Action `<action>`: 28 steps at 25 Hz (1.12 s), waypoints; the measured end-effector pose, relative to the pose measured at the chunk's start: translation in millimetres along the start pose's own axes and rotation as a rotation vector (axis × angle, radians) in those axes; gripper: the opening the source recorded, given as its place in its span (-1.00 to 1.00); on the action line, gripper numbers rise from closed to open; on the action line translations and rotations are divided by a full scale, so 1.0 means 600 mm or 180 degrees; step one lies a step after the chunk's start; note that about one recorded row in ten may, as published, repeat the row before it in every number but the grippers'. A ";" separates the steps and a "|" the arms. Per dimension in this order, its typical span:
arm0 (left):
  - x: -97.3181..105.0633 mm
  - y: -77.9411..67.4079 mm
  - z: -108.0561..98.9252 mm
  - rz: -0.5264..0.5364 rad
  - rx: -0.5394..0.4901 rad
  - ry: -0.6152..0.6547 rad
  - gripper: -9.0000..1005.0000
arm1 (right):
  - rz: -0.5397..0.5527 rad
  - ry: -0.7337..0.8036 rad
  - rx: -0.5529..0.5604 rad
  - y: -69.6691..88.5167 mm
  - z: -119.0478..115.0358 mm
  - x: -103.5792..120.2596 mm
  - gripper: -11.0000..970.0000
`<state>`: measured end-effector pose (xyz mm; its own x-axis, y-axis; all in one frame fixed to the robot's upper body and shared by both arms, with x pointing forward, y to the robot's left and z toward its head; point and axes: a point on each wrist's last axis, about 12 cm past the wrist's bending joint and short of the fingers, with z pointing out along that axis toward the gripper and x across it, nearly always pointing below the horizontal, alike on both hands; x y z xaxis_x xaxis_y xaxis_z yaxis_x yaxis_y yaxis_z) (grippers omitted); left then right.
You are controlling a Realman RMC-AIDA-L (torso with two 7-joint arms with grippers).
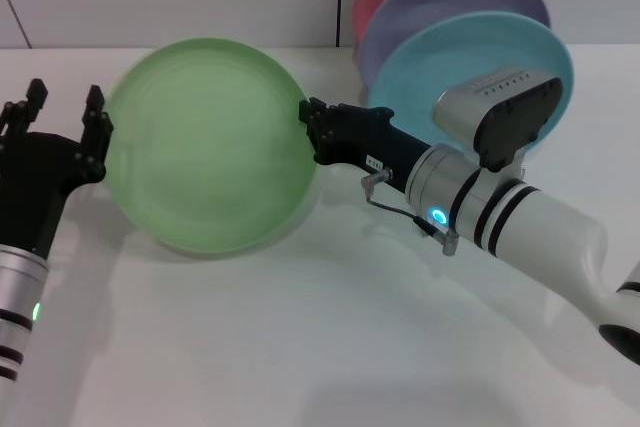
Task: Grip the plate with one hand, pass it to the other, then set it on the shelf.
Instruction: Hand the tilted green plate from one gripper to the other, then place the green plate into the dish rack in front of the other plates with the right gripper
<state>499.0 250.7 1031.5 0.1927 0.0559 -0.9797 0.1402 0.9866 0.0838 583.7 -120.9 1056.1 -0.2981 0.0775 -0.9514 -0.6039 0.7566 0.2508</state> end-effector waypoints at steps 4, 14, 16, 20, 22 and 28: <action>-0.005 0.007 -0.003 -0.0051 -0.0061 -0.0095 0.14 | -0.0004 0.0005 0.0004 0.000 0.000 0.000 -0.92; -0.020 0.039 -0.020 -0.0349 -0.0348 -0.0367 0.14 | -0.0123 0.0005 0.0007 -0.001 -0.001 0.001 -0.93; -0.020 0.050 -0.021 -0.0479 -0.0397 -0.0380 0.14 | -0.0176 -0.0018 -0.0007 0.000 -0.001 0.000 -0.93; -0.021 0.081 -0.024 -0.0625 -0.0600 -0.0427 0.14 | -0.0244 -0.0111 -0.0036 0.001 -0.001 -0.007 -0.94; -0.023 0.091 -0.025 -0.0653 -0.0683 -0.0450 0.14 | -0.0323 -0.0153 -0.0051 0.002 -0.002 -0.008 -0.94; -0.018 0.161 -0.038 -0.1101 -0.0997 -0.0474 0.14 | -0.0646 -0.0359 -0.0144 0.010 -0.004 -0.020 -0.94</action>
<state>488.5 348.7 1045.9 0.3266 -0.2833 -0.9017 -0.0740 0.9434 -0.3232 581.9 -118.7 1069.3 -0.0841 0.0008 -0.9965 -0.6764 0.7343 0.0577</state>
